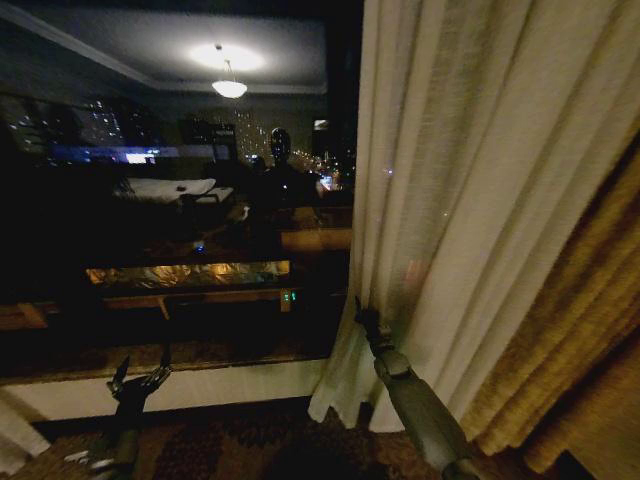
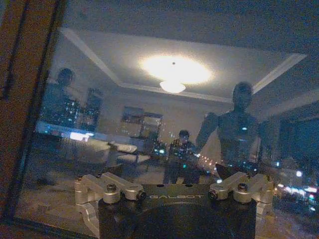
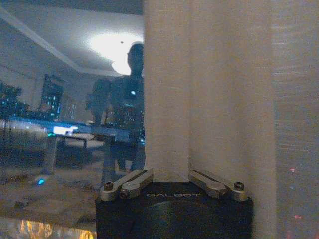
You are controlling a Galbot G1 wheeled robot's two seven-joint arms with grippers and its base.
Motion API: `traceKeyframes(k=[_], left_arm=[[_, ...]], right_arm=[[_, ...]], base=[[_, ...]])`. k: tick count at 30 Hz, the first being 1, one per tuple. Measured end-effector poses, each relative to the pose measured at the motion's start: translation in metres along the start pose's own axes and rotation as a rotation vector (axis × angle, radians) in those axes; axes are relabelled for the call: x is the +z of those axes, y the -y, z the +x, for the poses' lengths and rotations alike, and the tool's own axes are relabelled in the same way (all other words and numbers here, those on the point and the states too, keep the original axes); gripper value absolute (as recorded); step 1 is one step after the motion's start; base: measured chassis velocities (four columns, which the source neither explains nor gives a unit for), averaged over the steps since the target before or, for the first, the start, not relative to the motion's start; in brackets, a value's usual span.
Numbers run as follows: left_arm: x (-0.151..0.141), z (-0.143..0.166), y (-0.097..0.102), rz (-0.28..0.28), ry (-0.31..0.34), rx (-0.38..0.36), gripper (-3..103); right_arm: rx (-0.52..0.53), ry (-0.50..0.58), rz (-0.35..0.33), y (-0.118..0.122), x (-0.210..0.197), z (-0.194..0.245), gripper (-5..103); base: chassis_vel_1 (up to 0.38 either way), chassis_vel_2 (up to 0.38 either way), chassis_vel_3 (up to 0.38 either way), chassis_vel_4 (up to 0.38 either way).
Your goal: Open the curtains by pulling them apart, changing their state from closed to fully open.
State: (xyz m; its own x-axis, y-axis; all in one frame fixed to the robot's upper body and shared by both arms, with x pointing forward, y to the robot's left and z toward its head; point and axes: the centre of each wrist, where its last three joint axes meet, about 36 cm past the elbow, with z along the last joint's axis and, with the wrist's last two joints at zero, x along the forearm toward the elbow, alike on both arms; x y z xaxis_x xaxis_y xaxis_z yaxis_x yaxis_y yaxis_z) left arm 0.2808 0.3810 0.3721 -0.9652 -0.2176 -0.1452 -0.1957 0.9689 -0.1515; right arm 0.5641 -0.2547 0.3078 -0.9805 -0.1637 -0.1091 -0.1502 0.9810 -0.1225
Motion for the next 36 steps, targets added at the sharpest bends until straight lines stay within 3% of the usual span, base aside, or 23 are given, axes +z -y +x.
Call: traceKeyframes(k=[11, 36], left_arm=[[0.0001, 0.0000, 0.0001, 0.000, 0.000, 0.000, 100], [0.0000, 0.0000, 0.0000, 0.000, 0.000, 0.000, 100]], right_arm=[[0.000, 0.021, 0.011, 0.0039, 0.0005, 0.0016, 0], [0.018, 0.011, -0.016, 0.0005, 0.0001, 0.0039, 0]], base=[[-0.211, -0.236, 0.233, 0.227], [0.000, -0.004, 0.011, 0.006]])
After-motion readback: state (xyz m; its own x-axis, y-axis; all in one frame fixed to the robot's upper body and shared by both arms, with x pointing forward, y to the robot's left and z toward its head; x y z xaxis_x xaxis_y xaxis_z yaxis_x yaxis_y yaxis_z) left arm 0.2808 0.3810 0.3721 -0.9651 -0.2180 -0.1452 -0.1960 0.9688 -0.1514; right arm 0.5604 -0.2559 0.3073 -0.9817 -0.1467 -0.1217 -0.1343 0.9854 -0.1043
